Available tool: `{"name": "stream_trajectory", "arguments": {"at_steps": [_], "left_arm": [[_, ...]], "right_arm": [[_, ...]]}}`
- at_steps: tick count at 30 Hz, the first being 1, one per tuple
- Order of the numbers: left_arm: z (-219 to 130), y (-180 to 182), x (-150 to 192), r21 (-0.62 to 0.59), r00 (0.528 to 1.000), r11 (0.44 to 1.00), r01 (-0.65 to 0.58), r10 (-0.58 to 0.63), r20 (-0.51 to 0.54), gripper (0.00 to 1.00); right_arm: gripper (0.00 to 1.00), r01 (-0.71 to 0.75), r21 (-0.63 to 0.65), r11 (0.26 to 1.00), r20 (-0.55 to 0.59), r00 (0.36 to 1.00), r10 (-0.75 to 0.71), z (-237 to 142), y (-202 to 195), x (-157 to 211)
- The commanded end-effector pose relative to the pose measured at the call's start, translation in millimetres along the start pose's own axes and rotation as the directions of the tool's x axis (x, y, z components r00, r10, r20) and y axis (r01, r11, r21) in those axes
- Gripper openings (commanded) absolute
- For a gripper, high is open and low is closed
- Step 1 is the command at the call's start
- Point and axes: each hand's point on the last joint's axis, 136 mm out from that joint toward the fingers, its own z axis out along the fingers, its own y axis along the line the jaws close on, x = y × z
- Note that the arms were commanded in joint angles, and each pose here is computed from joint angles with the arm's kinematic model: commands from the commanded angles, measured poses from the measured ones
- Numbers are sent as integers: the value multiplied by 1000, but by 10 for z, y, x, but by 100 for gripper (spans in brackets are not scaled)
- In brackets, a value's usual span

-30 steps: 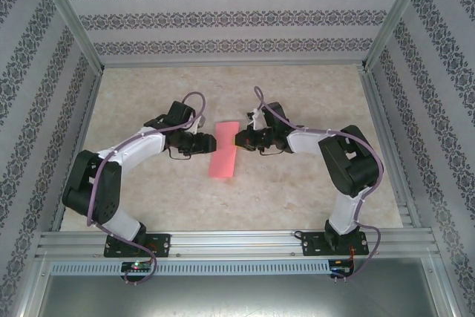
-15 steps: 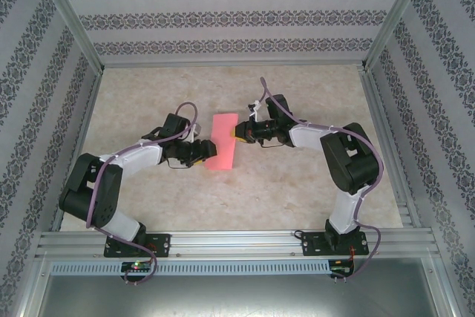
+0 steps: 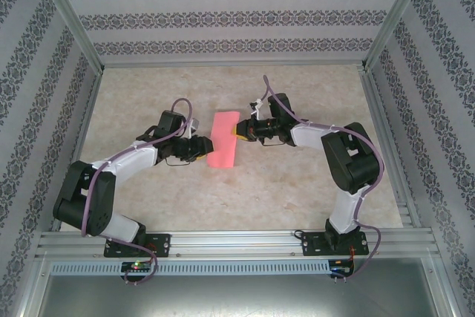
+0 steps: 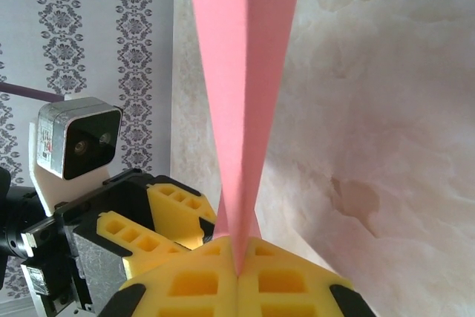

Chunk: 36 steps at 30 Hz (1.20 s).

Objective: Fold a paper plane with a square sheet of paper (pick it up from the middle)

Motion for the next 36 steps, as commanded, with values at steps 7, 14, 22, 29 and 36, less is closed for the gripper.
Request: {"name": "stream_trajectory", "arguments": {"at_steps": [7, 14, 22, 29, 36], "left_arm": [[-32, -18, 53, 13, 999, 1000, -9, 9, -40, 10], [40, 39, 96, 8, 997, 1000, 20, -19, -79, 3], [188, 98, 77, 2, 993, 999, 39, -38, -115, 5], [306, 141, 58, -16, 988, 999, 51, -53, -142, 5], [386, 189, 54, -39, 986, 998, 58, -63, -156, 5]], "right_arm": [[3, 6, -28, 1000, -3, 1000, -6, -2, -1, -39], [6, 15, 14, 1000, -24, 1000, -14, 42, -128, 13], [16, 28, 103, 994, -44, 999, -24, 96, -401, 80], [29, 67, 236, 970, -44, 997, -58, 16, -578, 80], [42, 116, 455, 883, -35, 993, -113, -292, -728, 123]]}}
